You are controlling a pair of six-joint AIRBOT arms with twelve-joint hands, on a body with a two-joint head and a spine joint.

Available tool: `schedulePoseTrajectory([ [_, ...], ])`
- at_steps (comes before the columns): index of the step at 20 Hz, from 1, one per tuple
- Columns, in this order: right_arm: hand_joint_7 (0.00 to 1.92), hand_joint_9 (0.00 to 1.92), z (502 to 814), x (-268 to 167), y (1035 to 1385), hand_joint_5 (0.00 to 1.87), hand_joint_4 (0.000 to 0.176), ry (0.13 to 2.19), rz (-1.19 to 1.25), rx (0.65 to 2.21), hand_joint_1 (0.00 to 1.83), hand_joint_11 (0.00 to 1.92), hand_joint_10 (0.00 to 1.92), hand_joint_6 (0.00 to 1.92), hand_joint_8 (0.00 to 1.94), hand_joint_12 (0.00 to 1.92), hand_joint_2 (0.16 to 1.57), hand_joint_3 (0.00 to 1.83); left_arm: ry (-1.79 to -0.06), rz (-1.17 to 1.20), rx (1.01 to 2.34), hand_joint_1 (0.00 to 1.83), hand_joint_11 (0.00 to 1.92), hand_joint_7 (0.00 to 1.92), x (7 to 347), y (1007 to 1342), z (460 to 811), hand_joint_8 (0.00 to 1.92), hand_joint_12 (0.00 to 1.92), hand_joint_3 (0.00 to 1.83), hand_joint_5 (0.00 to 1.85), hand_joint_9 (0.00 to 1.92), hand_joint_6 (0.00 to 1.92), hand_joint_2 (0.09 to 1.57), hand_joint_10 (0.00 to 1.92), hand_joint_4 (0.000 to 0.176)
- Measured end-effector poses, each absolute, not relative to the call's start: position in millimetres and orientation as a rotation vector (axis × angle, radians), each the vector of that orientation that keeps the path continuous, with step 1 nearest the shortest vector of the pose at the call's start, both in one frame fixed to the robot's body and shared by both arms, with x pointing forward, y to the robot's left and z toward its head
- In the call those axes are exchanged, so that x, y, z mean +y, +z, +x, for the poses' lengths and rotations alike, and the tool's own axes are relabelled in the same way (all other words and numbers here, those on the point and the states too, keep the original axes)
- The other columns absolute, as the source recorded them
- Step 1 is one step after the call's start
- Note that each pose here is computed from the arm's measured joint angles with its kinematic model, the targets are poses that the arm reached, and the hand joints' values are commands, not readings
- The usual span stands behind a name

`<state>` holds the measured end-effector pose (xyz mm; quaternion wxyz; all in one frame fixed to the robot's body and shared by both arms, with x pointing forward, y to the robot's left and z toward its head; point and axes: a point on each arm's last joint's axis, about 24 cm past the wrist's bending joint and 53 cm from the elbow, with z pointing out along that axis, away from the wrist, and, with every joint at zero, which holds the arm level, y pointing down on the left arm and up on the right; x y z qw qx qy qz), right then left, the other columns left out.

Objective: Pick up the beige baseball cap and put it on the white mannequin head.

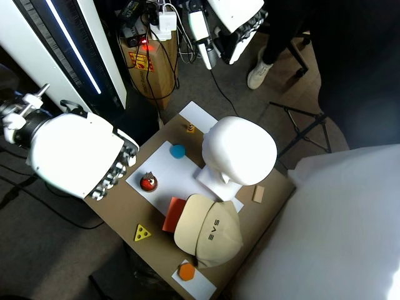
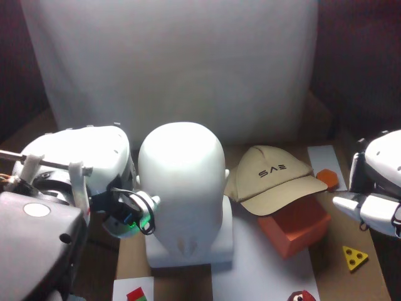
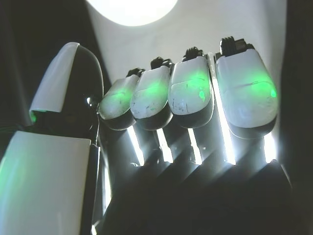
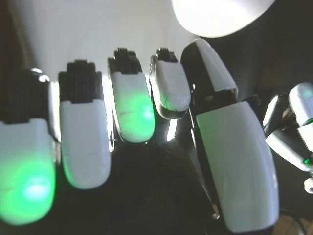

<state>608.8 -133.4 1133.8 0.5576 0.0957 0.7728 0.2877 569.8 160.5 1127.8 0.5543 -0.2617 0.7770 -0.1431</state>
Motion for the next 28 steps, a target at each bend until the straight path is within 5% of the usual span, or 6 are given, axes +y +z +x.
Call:
schedulePoseTrajectory([
  [11, 0.00, 0.00, 621.9, -135.5, 1131.7, 0.00, 0.045, 0.641, 0.185, 1.795, 0.00, 0.00, 0.00, 0.00, 0.00, 0.26, 0.97, 0.02, -0.330, -0.574, 1.906, 0.00, 0.00, 0.09, 159.3, 1100.8, 550.7, 0.00, 0.50, 0.01, 0.11, 0.10, 0.00, 1.09, 0.00, 0.108],
  [18, 0.00, 0.00, 642.0, -114.3, 1100.1, 0.02, 0.017, 0.636, -0.002, 1.810, 0.09, 0.00, 0.00, 0.00, 0.00, 0.36, 1.04, 0.04, -0.339, -0.662, 1.756, 0.00, 0.00, 0.09, 193.8, 1090.2, 542.3, 0.00, 0.50, 0.01, 0.12, 0.10, 0.00, 1.10, 0.00, 0.101],
  [20, 0.00, 0.00, 647.3, -110.2, 1075.4, 0.02, 0.000, 0.606, -0.041, 1.830, 0.79, 0.00, 0.00, 0.01, 0.00, 0.34, 1.00, 0.01, -0.332, -0.664, 1.720, 0.00, 0.00, 0.09, 202.8, 1082.9, 535.3, 0.00, 0.50, 0.01, 0.12, 0.10, 0.00, 1.11, 0.00, 0.101],
  [21, 0.02, 0.02, 651.8, -112.1, 1063.6, 0.04, 0.000, 0.581, -0.050, 1.841, 0.92, 0.00, 0.00, 0.01, 0.00, 0.38, 1.01, 0.01, -0.351, -0.675, 1.711, 0.00, 0.00, 0.09, 202.3, 1077.3, 532.5, 0.00, 0.50, 0.01, 0.12, 0.10, 0.00, 1.11, 0.00, 0.102],
  [24, 0.09, 0.05, 673.1, -125.5, 1036.0, 0.09, 0.000, 0.516, -0.028, 1.856, 1.24, 0.00, 0.01, 0.01, 0.01, 0.51, 1.12, 0.04, -0.400, -0.616, 1.734, 0.00, 0.00, 0.10, 191.4, 1059.0, 520.8, 0.00, 0.53, 0.01, 0.12, 0.10, 0.00, 1.11, 0.00, 0.102],
  [28, 0.06, 0.04, 696.3, -121.0, 1009.0, 0.06, 0.000, 0.504, -0.012, 1.872, 1.32, 0.00, 0.00, 0.00, 0.00, 0.52, 1.17, 0.06, -0.416, -0.596, 1.752, 0.00, 0.00, 0.09, 188.3, 1043.1, 513.1, 0.00, 0.53, 0.01, 0.12, 0.10, 0.00, 1.11, 0.00, 0.102],
])
